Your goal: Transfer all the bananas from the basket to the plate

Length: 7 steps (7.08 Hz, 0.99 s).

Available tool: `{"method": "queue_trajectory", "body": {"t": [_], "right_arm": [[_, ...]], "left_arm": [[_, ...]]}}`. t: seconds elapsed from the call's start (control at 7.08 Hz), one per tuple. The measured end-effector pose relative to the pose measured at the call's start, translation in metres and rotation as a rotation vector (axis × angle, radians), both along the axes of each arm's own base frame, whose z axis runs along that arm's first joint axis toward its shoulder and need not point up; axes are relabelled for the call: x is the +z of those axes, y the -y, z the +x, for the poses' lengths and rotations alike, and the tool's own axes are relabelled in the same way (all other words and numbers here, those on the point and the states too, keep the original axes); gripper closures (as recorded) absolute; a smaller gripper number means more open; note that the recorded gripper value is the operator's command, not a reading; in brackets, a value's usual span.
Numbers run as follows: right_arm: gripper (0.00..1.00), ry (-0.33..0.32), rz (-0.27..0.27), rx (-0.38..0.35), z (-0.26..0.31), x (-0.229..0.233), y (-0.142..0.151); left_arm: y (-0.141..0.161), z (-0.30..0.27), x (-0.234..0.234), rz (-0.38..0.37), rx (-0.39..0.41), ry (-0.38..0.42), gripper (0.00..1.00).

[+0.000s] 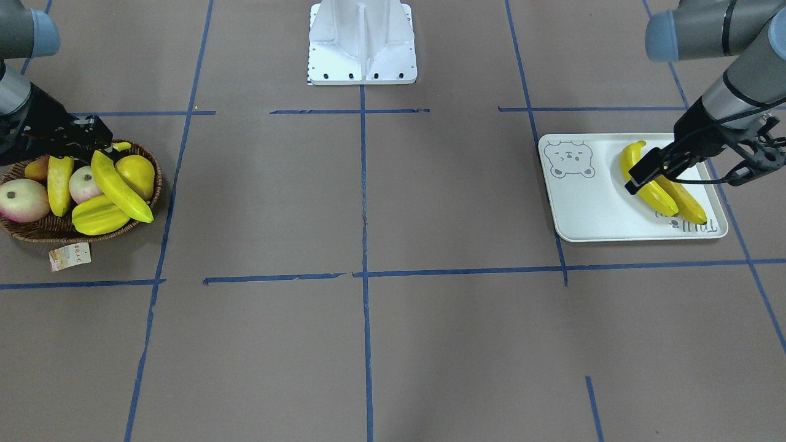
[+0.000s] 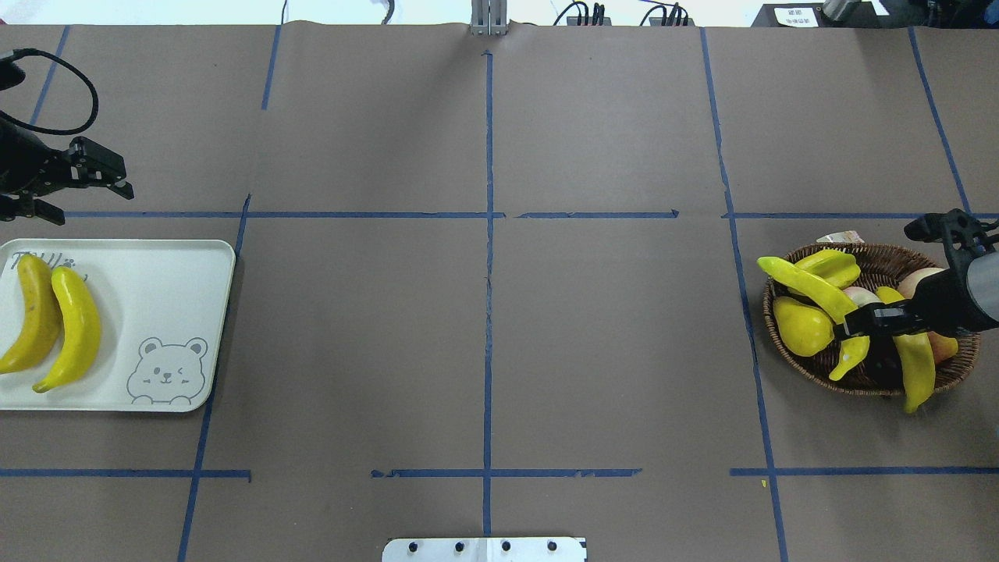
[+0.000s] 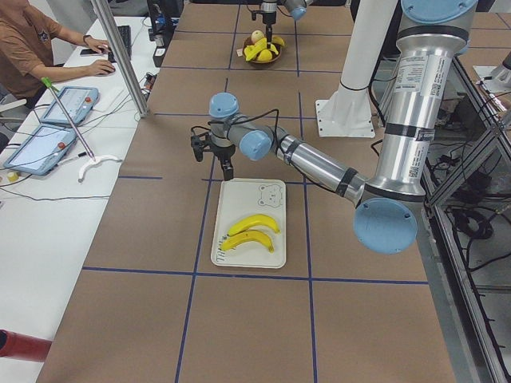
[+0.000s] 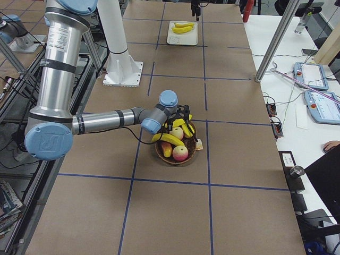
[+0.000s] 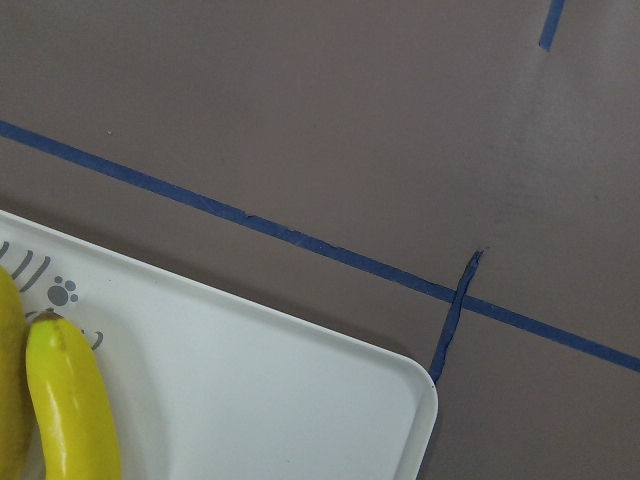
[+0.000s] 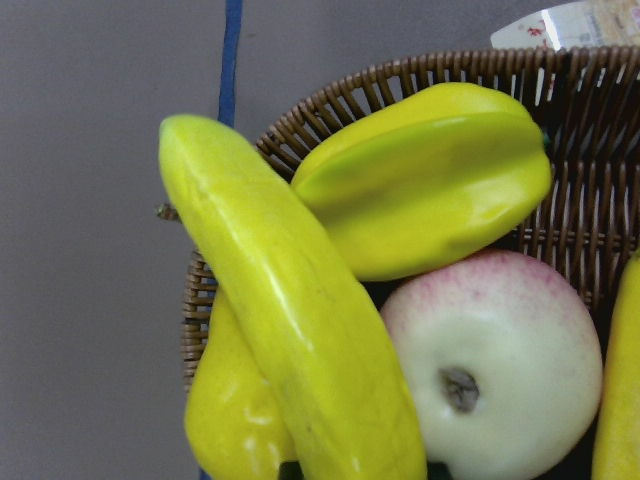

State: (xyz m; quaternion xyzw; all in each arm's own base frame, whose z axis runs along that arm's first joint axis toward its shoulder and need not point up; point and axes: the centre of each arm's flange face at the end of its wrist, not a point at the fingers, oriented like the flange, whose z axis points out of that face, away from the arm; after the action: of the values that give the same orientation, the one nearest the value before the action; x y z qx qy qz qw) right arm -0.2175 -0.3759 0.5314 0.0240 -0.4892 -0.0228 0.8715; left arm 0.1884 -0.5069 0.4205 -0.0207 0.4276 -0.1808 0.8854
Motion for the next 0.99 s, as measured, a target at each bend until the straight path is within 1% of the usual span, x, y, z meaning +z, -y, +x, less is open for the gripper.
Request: {"method": "queue_trajectory", "body": {"t": [0.14,0.28,0.42,0.71,0.99], "right_arm": [[0.90,0.001,0.001,-0.003,-0.001,0.000,0.000],[0.97,0.001,0.001,-0.005,-0.002,0.000,-0.001],[1.00,0.004,0.002,-0.006,-0.002,-0.002,-0.001],[1.00,0.024,0.000,-0.001,0.008,-0.008,0.001],[1.00,0.087,-0.030,0.023,0.046,-0.016,0.011]], "left_arm": [[0.000,0.000,0.000,0.000,0.000,0.000,0.00],[0.000,0.000,0.000,0.000,0.000,0.000,0.00],[0.000,0.000,0.000,0.000,0.000,0.000,0.00],[0.000,0.000,0.000,0.000,0.000,0.000,0.00],[0.000,0.000,0.000,0.001,0.000,0.000,0.00]]}}
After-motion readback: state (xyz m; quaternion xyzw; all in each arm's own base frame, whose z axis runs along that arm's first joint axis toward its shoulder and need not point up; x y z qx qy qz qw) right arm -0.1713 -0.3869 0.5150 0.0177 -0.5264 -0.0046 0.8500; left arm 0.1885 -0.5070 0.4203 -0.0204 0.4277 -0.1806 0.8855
